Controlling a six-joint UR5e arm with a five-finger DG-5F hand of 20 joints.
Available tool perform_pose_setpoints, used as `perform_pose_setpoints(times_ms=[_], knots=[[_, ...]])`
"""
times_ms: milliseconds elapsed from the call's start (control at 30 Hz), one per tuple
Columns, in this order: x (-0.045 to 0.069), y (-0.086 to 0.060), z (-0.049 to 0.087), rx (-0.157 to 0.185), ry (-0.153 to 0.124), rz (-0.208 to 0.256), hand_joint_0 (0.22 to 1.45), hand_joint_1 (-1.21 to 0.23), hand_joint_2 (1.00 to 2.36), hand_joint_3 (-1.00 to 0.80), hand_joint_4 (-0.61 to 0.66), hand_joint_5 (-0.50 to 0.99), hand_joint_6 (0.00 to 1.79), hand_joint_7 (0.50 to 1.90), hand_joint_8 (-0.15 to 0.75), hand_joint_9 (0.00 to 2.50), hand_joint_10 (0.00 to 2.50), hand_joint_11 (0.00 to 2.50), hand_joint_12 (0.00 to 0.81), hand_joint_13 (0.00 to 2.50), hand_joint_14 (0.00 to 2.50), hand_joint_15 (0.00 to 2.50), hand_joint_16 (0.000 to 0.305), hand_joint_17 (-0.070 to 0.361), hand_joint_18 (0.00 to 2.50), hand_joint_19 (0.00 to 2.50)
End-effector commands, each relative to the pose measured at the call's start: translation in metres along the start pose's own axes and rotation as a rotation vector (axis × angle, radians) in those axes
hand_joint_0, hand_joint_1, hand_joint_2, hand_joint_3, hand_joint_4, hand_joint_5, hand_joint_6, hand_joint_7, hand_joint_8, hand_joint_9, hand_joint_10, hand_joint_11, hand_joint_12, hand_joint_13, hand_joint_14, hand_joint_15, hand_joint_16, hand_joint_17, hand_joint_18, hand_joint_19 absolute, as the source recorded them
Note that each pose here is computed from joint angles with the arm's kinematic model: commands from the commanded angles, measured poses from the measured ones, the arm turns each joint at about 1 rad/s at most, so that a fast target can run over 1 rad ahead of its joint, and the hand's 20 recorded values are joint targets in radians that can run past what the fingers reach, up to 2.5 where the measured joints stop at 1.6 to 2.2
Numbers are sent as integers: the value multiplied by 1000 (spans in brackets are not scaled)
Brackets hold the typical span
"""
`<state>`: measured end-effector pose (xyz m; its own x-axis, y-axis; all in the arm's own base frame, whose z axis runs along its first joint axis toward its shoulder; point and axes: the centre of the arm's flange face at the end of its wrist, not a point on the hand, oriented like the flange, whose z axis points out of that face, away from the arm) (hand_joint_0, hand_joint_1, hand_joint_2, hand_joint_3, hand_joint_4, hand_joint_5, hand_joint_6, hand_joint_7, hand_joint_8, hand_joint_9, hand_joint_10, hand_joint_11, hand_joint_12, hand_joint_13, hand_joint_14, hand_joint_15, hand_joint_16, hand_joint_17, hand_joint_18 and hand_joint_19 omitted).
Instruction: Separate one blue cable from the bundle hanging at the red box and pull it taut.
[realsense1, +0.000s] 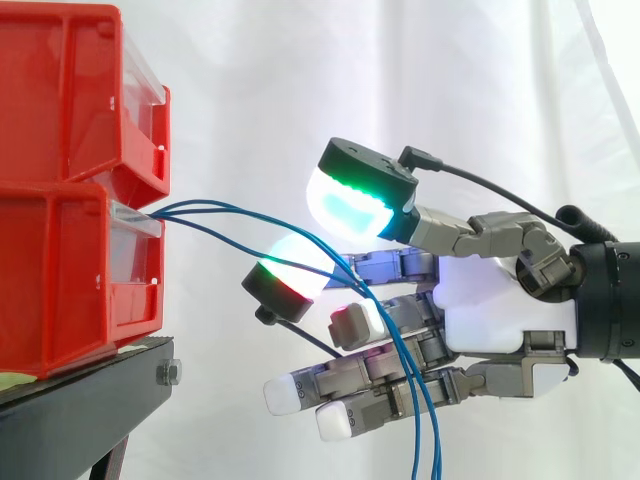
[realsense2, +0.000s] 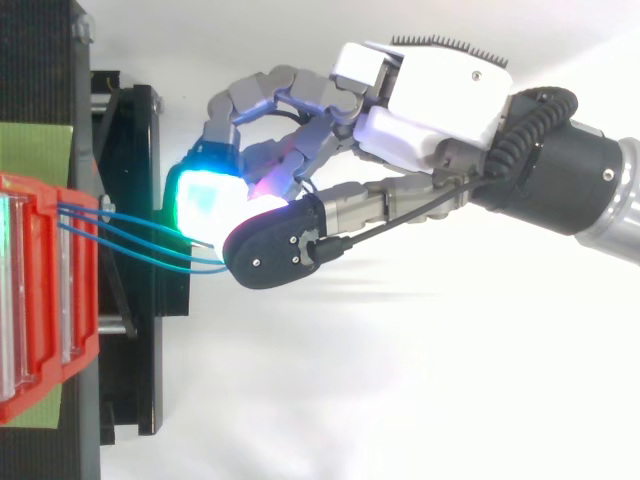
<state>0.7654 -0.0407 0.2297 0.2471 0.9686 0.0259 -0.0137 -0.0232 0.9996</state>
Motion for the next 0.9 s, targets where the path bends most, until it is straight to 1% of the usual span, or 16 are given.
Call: perform_pose_setpoints(times_ms=[0,33,67,167,233,333,467,533,600,700,767,833,867], knots=[[1,1,0,3,1,-3,518,-654,1000,-500,68,-166,860,887,337,1183,15,1042,391,714,15,491,51,115,606,626],[1,0,-1,5,1,-3,507,-649,1000,-500,75,-166,861,877,341,1187,16,1047,395,735,15,501,52,117,623,631],[5,0,-1,3,6,-1,491,-660,1000,-500,88,-168,862,858,346,1202,14,1065,401,759,14,497,53,120,638,624],[6,0,-1,4,8,1,490,-702,1000,-500,99,-169,865,850,345,1236,12,1134,395,853,17,555,54,121,673,625],[8,1,-1,1,6,16,508,-755,1000,-500,94,-170,868,846,335,1259,11,1195,376,981,18,640,52,118,709,636],[10,1,-1,-3,9,31,540,-804,1000,-500,92,-174,874,844,319,1277,11,1268,370,1037,20,707,50,112,718,634],[13,2,-1,-6,14,36,571,-816,1000,-500,84,-178,880,836,308,1270,11,1299,358,1062,21,737,48,109,728,644],[13,3,-1,-4,14,35,634,-792,1000,-500,73,-181,882,848,301,1274,10,1308,353,1075,22,744,47,106,732,649],[13,4,0,-9,13,37,664,-777,1000,-500,45,-181,894,858,305,1286,9,1331,357,1085,23,738,46,104,744,655],[14,4,-1,-7,16,37,677,-778,1008,-397,6,-184,913,902,298,1287,9,1342,356,1088,21,750,47,105,748,654],[16,4,-1,-8,17,37,694,-795,1012,-348,-16,-188,920,957,303,1274,7,1345,356,1079,23,756,47,106,749,647],[16,3,-2,-3,18,35,715,-828,1012,-341,-30,-194,938,905,302,1260,7,1331,359,1071,22,752,47,105,750,651],[16,3,-2,-3,18,35,731,-852,1011,-366,-19,-195,941,902,303,1251,6,1341,360,1066,23,751,47,105,750,645]])
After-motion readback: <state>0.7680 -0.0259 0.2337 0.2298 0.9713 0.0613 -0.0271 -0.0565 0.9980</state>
